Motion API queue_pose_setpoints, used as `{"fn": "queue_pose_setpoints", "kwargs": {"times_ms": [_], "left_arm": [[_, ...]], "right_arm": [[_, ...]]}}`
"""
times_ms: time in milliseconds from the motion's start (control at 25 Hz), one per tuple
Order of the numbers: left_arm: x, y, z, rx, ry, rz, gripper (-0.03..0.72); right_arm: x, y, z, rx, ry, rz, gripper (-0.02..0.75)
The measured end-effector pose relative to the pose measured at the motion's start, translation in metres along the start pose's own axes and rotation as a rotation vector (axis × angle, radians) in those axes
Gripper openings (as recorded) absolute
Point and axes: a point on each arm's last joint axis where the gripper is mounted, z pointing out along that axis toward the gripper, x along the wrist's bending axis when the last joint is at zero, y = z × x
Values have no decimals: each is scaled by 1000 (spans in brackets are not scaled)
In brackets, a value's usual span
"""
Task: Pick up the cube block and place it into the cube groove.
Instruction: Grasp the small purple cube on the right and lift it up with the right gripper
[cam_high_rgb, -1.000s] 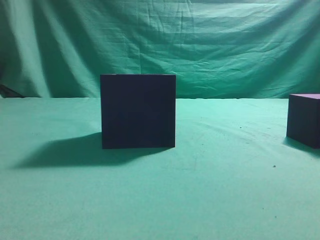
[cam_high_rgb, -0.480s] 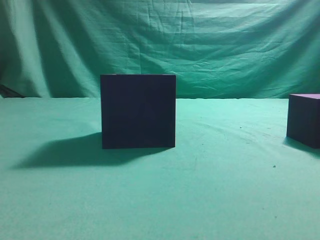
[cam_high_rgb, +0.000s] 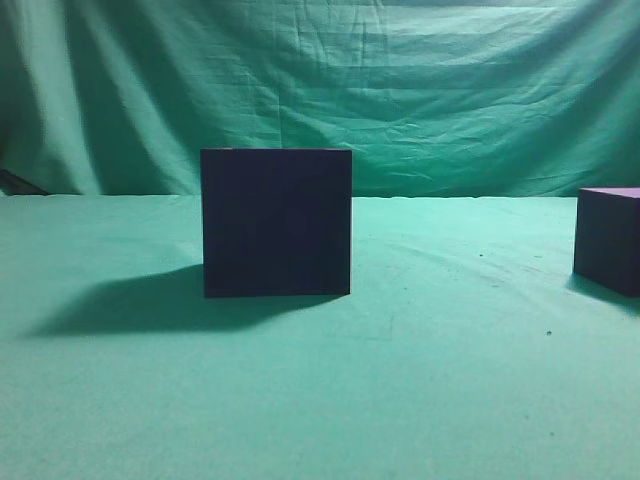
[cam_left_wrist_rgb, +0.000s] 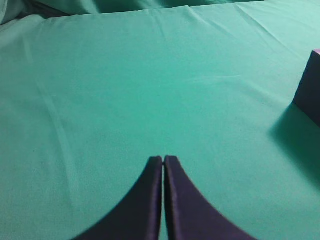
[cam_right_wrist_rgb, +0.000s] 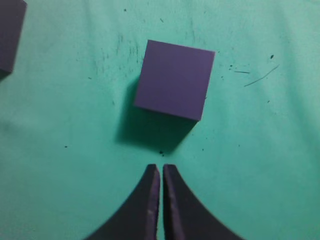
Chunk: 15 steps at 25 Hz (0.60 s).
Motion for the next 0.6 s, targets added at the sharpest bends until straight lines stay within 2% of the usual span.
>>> {"fn": "queue_pose_setpoints", "kwargs": {"times_ms": [200,240,280,560,600], "left_arm": [[0,0,0,0,0,0,0],[0,0,0,0,0,0,0],[0,0,0,0,0,0,0],[0,0,0,0,0,0,0],[0,0,0,0,0,0,0]], "right_arm": [[4,32,26,105,-77,-24,0],[3,37,30,114,-82,-17,47],[3,40,35,129,-87,-14,47],[-2,48,71,211,-98,-6,557],[-2,49,75,213,-98,-5,605]]}}
